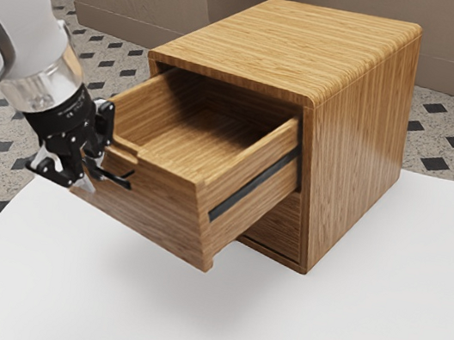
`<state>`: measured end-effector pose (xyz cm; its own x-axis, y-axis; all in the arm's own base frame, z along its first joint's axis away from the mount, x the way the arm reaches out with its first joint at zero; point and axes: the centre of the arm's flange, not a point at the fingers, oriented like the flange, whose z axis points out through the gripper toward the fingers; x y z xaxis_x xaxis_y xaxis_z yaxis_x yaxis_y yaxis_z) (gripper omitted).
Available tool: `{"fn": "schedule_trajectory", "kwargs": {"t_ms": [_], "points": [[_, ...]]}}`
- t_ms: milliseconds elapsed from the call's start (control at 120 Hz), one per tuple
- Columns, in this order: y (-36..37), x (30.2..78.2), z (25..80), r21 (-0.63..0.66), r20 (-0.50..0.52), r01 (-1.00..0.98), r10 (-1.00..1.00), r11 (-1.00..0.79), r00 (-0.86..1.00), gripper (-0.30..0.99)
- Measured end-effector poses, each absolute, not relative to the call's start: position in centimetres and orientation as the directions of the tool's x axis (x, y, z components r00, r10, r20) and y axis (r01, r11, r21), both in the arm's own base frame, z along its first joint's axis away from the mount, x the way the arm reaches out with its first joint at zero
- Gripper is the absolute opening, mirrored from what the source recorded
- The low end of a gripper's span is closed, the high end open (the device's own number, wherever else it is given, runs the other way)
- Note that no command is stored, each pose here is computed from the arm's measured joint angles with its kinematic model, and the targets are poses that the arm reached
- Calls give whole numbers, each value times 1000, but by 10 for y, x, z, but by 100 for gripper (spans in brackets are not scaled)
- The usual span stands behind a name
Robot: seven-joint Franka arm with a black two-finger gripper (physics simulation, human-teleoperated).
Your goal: Pull the drawer handle with one arm to open the drawer
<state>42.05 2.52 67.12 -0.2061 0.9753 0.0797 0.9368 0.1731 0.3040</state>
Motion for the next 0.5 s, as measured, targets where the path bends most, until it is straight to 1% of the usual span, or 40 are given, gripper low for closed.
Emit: {"fn": "schedule_trajectory", "kwargs": {"t_ms": [500], "points": [[23, 405, 668, 300, 78, 937, 974, 179, -211, 20]]}}
